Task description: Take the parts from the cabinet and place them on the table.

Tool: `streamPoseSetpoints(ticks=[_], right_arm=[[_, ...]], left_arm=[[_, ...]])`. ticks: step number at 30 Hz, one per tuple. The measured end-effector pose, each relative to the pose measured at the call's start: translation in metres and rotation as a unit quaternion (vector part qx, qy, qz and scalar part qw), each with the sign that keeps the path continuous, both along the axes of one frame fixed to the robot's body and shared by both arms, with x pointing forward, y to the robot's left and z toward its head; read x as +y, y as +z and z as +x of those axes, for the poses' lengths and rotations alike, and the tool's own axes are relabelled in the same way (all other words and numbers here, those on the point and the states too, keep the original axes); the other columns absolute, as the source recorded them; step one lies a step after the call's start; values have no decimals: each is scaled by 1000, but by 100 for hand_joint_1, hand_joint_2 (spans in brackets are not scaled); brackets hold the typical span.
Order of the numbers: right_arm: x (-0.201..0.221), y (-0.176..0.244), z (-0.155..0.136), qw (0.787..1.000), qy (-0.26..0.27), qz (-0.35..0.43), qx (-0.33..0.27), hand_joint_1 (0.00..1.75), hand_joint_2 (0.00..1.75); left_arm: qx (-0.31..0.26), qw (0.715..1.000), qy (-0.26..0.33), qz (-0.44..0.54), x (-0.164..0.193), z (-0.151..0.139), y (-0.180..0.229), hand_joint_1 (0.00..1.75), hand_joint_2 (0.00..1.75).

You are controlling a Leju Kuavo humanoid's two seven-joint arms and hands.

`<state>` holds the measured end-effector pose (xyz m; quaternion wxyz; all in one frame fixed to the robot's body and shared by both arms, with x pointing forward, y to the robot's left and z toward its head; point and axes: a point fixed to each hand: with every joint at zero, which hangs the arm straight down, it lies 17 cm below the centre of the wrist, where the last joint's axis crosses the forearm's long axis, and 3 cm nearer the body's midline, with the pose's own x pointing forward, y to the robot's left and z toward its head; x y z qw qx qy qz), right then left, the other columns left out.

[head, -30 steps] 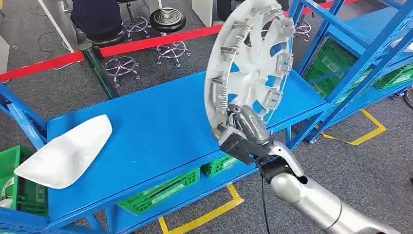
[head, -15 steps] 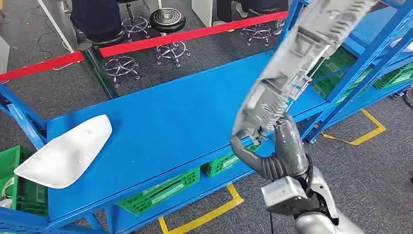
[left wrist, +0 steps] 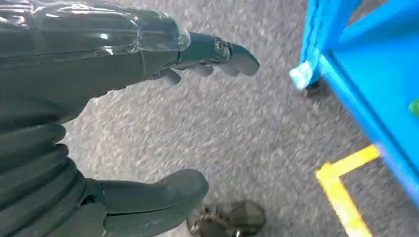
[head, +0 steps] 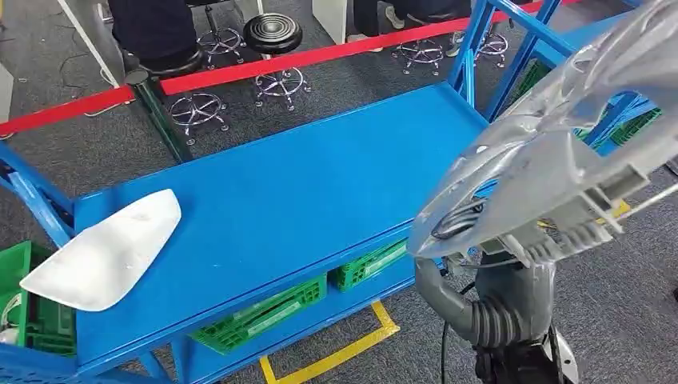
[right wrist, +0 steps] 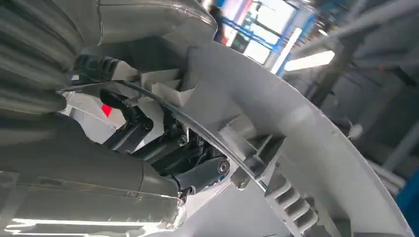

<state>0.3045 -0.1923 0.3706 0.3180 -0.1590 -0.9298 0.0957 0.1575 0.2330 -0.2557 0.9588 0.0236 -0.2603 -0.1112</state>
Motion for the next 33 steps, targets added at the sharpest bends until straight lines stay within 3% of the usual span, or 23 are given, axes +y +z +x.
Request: streamPoseSetpoints(ticks=[6,14,24,33], right_arm=[[13,1,-20,999,15,13,-30,175,175],[15,-2,-29,999,-14,33,-30,175,175],[9,-6,-35,997,-36,60,-26,175,175],[0,-8,-31,995,-46,86,-11,175,175]], left_arm=[[-46,999,1,11,25,15,7,0,175],[-50,999,8,20,40,17,7,0,175],[17,999,5,28,46,-3,-5,0,175],[21,999,8,24,42,-4,-5,0,175]])
